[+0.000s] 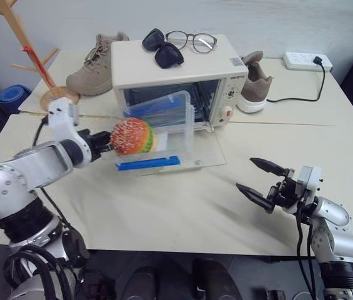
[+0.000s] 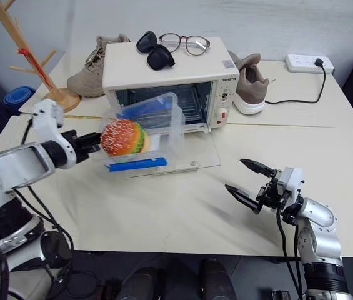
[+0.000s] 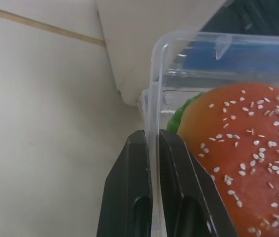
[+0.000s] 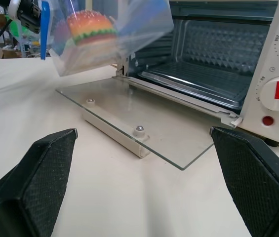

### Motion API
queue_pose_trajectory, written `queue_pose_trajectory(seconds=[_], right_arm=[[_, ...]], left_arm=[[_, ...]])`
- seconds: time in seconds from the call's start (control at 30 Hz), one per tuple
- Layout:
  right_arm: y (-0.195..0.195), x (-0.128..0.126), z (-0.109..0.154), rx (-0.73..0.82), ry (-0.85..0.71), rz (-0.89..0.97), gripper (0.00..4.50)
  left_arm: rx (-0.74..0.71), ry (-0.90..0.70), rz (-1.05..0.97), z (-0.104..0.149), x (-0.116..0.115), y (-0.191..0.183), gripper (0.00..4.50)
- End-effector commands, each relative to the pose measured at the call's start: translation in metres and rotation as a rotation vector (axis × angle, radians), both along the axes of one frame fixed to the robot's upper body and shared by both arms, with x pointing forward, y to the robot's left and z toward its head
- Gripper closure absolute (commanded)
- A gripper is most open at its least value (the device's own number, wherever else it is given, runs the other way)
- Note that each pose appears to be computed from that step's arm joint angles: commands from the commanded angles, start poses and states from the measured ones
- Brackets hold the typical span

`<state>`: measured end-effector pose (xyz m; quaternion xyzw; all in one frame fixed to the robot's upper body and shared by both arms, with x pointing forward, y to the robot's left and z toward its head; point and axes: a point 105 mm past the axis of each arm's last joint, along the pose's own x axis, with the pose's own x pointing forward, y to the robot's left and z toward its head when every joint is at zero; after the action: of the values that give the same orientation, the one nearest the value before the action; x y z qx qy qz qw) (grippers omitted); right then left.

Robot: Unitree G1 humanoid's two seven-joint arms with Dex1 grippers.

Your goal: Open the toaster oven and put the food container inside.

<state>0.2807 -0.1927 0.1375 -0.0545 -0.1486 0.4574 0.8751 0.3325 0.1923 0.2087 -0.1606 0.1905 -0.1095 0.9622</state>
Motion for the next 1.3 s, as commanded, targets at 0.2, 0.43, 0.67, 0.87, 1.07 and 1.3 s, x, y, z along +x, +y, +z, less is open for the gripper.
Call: queue_pose_trajectory(seconds=[0.2, 0.43, 0.67, 0.87, 1.07, 1.3], right_arm=[[0.011, -0.011, 0.026, 0.044, -0.078, -0.031, 0.0], [0.017, -0.01, 0.045, 0.055, -0.091, -0.063, 0.0], [0.023, -0.019, 0.048, 0.005, 0.003, 0.01, 0.19], [0.035, -0.032, 0.006, -0.212, 0.331, 0.168, 1.86], [0.059, -0.026, -0.001, -0.283, 0.292, 0.248, 3.94], [0.087, 0.023, 0.01, -0.166, 0.289, 0.152, 4.48]], left_arm=[[-0.019, 0.031, -0.07, 0.002, 0.017, -0.031, 3.83], [-0.153, -0.031, -0.063, 0.02, 0.024, -0.034, 1.91], [-0.212, -0.232, -0.171, 0.052, -0.001, 0.001, 1.63], [0.018, -0.32, -0.478, 0.033, -0.041, 0.029, 3.03], [0.326, -0.32, -0.872, -0.023, -0.063, 0.007, 4.5], [0.194, -0.36, -0.86, -0.059, -0.037, -0.045, 4.5]])
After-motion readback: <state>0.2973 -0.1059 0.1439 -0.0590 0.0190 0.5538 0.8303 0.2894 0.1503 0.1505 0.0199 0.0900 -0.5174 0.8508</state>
